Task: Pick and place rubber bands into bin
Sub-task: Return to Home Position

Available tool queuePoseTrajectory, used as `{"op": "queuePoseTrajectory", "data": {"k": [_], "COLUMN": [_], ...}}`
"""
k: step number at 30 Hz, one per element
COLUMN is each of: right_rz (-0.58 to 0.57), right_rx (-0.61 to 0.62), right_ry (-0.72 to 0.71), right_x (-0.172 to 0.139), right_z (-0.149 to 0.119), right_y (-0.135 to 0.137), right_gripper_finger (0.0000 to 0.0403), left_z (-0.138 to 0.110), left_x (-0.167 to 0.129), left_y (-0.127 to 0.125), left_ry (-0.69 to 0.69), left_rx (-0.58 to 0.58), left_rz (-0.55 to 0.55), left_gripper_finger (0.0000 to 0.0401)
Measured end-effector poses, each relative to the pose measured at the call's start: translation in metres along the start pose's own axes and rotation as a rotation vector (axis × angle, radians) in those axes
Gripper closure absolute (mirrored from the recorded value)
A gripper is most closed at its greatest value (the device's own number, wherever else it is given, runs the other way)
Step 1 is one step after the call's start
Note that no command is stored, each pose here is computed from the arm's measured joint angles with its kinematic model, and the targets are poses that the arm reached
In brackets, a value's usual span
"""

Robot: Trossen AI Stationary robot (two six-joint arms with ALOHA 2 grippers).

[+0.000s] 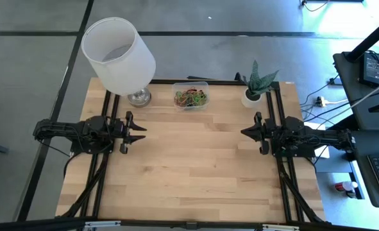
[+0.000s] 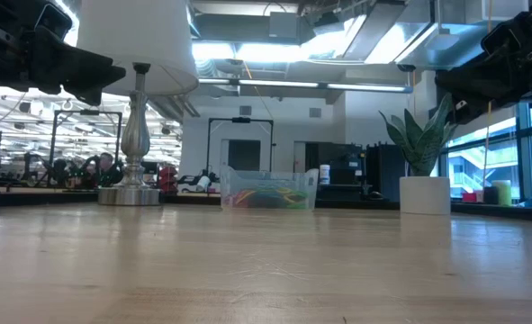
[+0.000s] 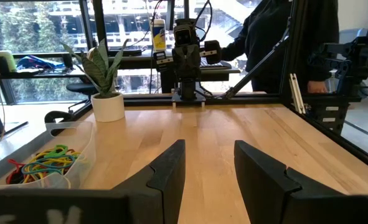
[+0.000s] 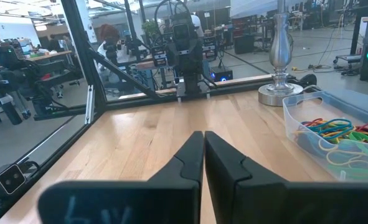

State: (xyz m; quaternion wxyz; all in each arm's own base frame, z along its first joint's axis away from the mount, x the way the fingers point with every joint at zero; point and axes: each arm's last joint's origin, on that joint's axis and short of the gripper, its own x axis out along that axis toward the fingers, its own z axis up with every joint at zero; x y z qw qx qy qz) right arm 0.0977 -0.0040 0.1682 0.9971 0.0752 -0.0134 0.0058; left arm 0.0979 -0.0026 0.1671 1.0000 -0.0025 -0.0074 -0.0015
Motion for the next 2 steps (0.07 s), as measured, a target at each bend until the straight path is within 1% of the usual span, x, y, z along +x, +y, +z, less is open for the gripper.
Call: {"op": "queuePoseTrajectory", "data": {"k": [2], "right_rz": [0.000], "right_rx": [0.000], "right_ry": [0.000], "right_x": [0.0000], "right_z": [0.0000], "right_y": [0.0000], "right_gripper_finger": [0.0385], "left_z": [0.0001], "left_x": [0.0000], "left_y": [0.0000], "left_ry": [0.000], "left_rx": [0.000], "left_rz": [0.000], "left_gripper_finger": [0.0270]}}
